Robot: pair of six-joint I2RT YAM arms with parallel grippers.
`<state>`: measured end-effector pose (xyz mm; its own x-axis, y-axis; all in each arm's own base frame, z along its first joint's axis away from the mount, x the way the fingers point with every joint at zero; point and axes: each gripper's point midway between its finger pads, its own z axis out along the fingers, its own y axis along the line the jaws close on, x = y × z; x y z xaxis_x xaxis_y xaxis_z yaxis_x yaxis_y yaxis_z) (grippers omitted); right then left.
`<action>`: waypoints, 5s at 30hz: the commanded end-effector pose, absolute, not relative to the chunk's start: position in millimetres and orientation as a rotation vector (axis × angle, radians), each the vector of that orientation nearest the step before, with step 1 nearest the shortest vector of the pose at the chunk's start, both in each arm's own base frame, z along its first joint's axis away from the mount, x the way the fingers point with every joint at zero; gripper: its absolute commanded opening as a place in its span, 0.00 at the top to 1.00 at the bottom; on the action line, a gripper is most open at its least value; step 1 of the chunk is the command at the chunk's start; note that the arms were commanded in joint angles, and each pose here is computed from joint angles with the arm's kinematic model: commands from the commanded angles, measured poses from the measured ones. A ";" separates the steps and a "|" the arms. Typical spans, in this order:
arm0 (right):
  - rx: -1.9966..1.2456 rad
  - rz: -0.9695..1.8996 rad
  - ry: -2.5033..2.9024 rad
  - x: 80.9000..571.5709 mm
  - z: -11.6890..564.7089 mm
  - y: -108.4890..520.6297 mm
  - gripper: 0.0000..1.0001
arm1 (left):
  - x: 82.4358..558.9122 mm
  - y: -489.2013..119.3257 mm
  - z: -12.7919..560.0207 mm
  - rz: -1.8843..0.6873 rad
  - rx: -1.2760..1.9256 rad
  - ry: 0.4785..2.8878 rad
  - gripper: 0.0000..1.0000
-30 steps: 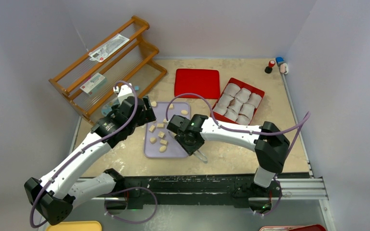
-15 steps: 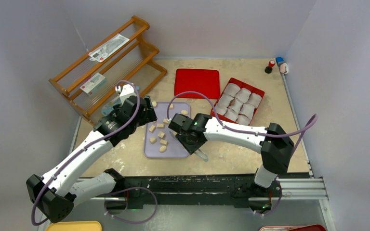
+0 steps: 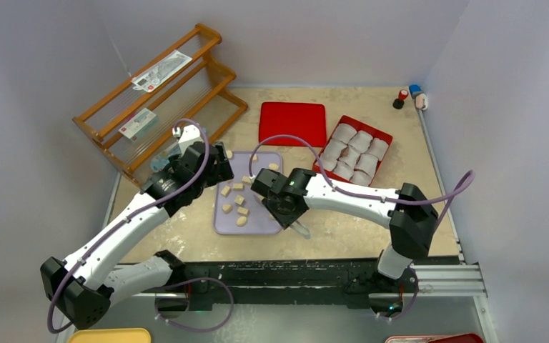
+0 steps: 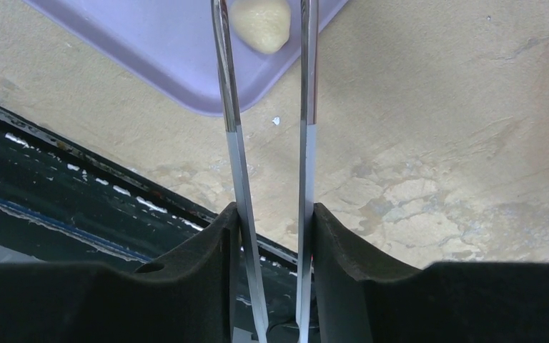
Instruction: Pack the chocolate
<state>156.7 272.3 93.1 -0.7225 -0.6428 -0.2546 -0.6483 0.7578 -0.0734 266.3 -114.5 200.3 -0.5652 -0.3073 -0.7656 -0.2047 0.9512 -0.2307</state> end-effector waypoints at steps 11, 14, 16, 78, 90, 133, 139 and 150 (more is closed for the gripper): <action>-1.013 0.015 2.678 153.9 103.5 262.0 0.61 | 276.7 -122.4 204.9 -0.170 -0.367 2.156 0.02; -1.021 0.014 2.681 154.0 100.5 262.5 0.61 | 277.8 -123.7 205.0 -0.174 -0.367 2.154 0.02; -1.030 0.016 2.682 154.1 98.3 265.0 0.61 | 278.2 -123.8 204.1 -0.171 -0.366 2.158 0.02; -0.930 0.219 2.505 195.6 93.4 295.2 1.00 | 268.7 -98.6 223.9 -0.085 -0.374 2.102 0.01; -0.820 0.214 2.426 202.8 110.8 283.8 1.00 | 264.2 -96.1 224.5 -0.090 -0.379 2.106 0.01; -1.020 0.271 2.546 187.4 78.5 307.7 0.65 | 266.1 -97.4 214.9 -0.076 -0.384 2.121 0.00; -1.051 0.279 2.555 186.6 76.7 311.9 0.89 | 266.6 -97.5 214.2 -0.073 -0.385 2.123 0.00; -1.009 0.286 2.475 194.4 106.7 309.3 1.00 | 270.6 -95.9 221.7 -0.056 -0.384 2.104 0.00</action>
<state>187.4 305.9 66.8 -0.6614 -0.6379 -0.3944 -0.7002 0.7137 0.0198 264.2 -96.4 206.5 -0.5282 -0.2861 -0.7995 -0.2434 0.9530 -0.1803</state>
